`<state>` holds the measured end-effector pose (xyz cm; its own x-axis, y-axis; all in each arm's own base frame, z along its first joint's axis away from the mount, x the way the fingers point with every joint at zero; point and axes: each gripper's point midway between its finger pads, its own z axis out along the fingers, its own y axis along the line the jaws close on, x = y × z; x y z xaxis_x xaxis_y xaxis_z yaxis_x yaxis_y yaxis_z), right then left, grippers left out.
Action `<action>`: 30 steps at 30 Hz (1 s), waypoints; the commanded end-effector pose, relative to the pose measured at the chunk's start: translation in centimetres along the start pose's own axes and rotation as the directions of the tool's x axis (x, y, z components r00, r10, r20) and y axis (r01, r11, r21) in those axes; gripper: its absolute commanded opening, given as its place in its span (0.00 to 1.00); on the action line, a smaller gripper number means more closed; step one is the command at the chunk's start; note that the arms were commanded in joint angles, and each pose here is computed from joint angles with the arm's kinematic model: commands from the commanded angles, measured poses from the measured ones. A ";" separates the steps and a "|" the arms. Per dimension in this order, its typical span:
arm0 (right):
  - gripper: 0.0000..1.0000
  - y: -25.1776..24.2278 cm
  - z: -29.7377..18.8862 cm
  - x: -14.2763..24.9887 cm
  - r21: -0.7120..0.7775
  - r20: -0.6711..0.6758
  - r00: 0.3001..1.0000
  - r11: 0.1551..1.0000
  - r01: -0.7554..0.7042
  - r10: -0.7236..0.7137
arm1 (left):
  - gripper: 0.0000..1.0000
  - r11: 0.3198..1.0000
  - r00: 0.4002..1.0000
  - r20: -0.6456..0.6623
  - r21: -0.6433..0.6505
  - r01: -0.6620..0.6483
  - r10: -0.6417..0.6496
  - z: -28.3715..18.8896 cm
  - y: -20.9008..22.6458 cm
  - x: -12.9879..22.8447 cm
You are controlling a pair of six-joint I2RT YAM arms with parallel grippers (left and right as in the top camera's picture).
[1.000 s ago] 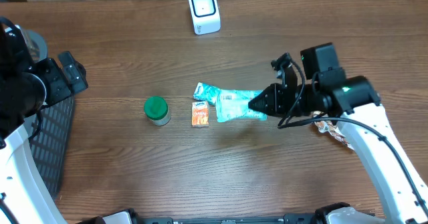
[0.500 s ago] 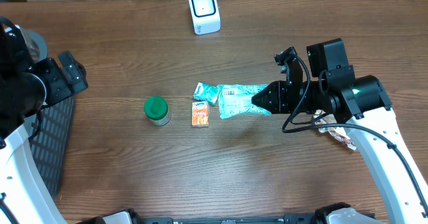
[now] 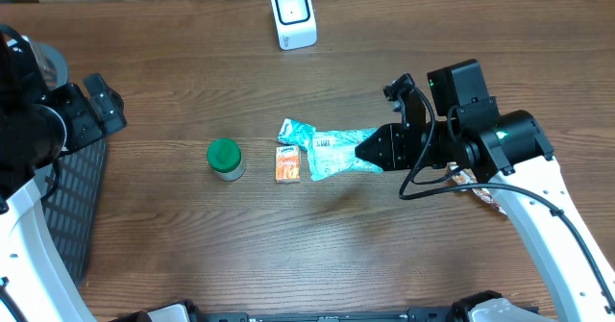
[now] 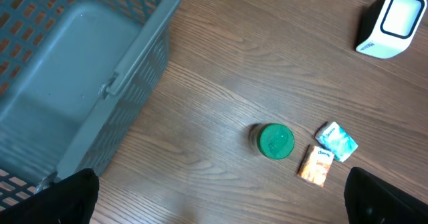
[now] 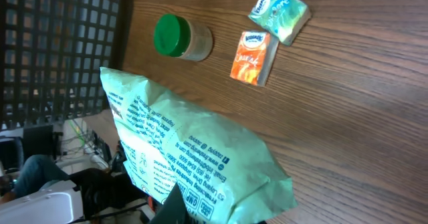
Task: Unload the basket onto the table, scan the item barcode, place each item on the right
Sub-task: 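Grasp the green packet with the right gripper and lift it, then hold the green packet in front of the white scanner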
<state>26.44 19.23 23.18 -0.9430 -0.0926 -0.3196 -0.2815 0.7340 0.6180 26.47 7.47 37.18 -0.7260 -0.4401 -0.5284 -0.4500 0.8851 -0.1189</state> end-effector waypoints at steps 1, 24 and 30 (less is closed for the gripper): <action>0.04 1.0 -1.4 -1.1 0.012 0.059 0.997 0.999 0.048 -0.048 | 1.00 1.000 1.000 0.010 0.004 -0.016 0.016 -0.3 0.0 -0.1; 0.04 -1.9 -3.5 -10.9 0.554 0.217 0.965 0.833 0.003 -0.148 | 1.00 1.000 1.000 0.010 0.004 -0.016 0.016 -0.3 0.0 -0.1; 0.04 -1.2 -4.5 -19.2 0.764 0.297 0.878 0.645 0.017 -0.376 | 1.00 1.000 1.000 0.010 0.004 -0.016 0.016 -0.3 0.0 -0.1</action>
<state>40.81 18.60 29.49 -0.7732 -0.0930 -0.6273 -0.1555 0.9868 0.0453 26.47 7.48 37.18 -0.7260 -0.4401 -0.5284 -0.4502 0.8850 -0.1186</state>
